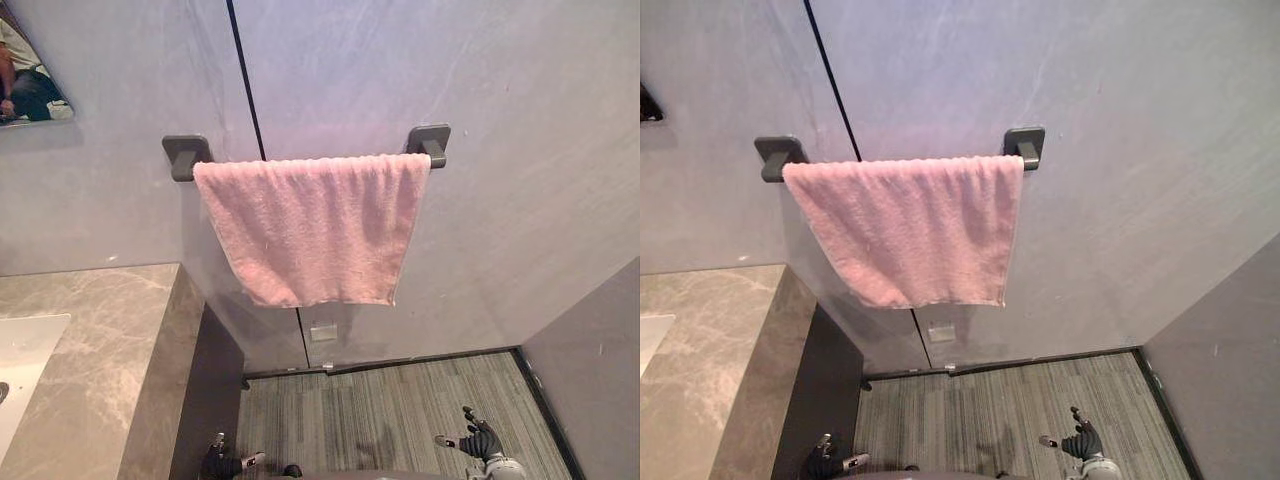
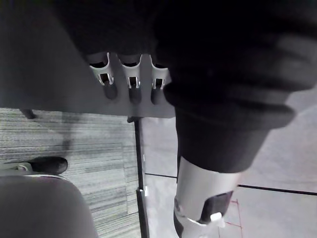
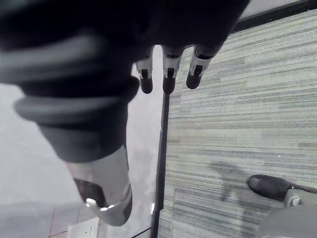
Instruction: Organize washtable
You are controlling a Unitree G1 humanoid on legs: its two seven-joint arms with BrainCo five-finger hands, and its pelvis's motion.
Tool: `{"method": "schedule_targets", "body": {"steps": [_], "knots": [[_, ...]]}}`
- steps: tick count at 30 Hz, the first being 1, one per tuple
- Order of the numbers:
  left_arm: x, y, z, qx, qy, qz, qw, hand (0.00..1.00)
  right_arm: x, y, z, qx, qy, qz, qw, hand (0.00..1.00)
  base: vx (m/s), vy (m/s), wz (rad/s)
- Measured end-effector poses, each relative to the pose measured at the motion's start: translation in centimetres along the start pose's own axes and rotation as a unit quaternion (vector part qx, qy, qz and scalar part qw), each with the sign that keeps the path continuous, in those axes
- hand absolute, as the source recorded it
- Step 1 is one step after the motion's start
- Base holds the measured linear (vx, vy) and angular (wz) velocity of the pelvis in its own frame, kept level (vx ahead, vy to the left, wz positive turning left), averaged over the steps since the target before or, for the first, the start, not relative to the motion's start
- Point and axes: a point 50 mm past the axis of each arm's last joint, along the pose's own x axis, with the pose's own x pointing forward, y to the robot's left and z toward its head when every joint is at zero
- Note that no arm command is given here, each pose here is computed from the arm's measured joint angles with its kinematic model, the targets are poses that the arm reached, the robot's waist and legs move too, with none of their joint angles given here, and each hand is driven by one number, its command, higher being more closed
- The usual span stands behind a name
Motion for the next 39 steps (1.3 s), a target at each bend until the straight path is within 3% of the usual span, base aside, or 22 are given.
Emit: {"method": "schedule_targets", "body": {"steps": [8,18,26,33,39], "knots": [[0.0,-0.1,-0.2,0.014,0.003,-0.002,1.0,0.0,0.8,-0.4,1.3,-0.018,-0.009,-0.001,1.0,0.0,-0.05,0.008,-0.31],[1.6,0.0,5.7,0.013,-0.096,0.015,0.995,0.0,0.3,1.4,1.4,-0.019,-0.015,0.021,0.999,0.0,-0.04,-0.075,0.37],[1.1,-3.8,6.0,-0.081,-0.097,-0.018,0.992,0.0,1.2,0.0,4.9,0.002,-0.069,-0.009,0.998,0.0,-0.23,-0.265,0.77],[0.9,-2.4,7.0,-0.08,-0.125,-0.001,0.989,0.0,1.5,-0.4,5.6,0.006,-0.076,-0.024,0.997,0.0,-0.23,-0.076,0.79],[1.6,-1.5,7.2,-0.063,-0.117,0.005,0.991,0.0,1.7,-1.1,3.2,0.039,-0.018,-0.04,0.998,0.0,-0.11,0.16,0.88]]}}
